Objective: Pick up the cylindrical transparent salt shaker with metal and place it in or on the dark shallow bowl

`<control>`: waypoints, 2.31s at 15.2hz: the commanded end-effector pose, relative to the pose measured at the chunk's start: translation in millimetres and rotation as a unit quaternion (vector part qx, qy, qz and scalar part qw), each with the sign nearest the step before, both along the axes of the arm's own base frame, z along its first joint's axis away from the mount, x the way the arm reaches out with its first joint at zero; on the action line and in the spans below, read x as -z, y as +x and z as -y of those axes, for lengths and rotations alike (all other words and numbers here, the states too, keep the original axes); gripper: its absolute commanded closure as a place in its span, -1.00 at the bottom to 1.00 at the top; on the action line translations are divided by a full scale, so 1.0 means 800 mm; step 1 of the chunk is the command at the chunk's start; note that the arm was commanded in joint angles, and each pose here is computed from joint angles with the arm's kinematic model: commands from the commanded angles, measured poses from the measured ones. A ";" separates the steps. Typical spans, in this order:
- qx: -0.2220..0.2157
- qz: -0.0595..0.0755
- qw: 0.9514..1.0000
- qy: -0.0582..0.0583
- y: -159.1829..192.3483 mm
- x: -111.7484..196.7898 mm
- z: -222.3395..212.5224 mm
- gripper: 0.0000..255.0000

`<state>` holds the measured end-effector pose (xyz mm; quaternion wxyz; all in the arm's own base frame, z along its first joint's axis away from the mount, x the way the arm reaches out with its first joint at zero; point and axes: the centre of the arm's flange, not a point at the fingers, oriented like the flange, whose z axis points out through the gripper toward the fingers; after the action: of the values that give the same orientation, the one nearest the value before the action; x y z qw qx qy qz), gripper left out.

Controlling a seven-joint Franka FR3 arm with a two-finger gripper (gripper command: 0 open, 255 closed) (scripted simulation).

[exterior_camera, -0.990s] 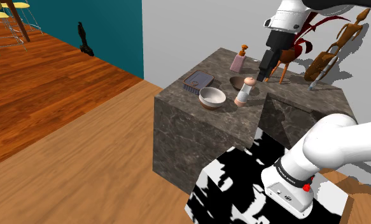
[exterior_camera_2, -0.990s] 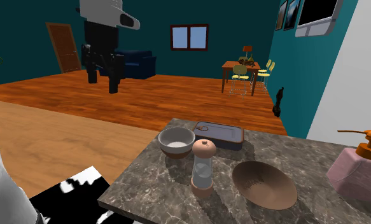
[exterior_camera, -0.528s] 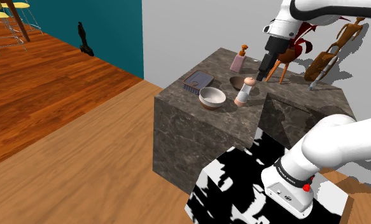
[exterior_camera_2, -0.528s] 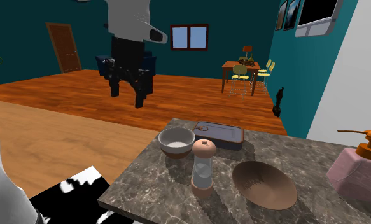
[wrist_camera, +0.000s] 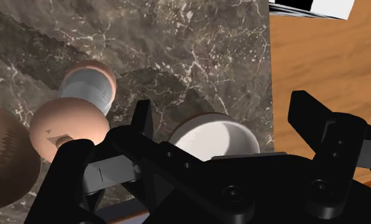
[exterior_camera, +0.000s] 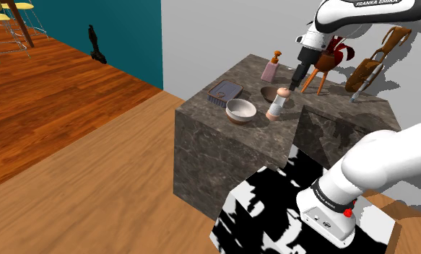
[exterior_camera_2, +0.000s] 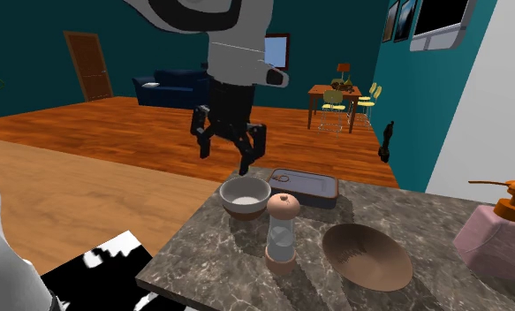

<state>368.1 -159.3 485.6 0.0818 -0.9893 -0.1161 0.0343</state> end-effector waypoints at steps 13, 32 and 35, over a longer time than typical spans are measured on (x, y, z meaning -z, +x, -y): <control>-0.024 0.023 0.999 0.005 0.068 0.084 0.138 -1.00; -0.024 0.023 0.999 0.005 0.067 0.114 0.133 1.00; -0.024 0.023 0.999 0.005 0.067 0.114 0.133 1.00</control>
<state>421.3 -265.6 394.2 0.0832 -0.9863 -0.1417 0.0133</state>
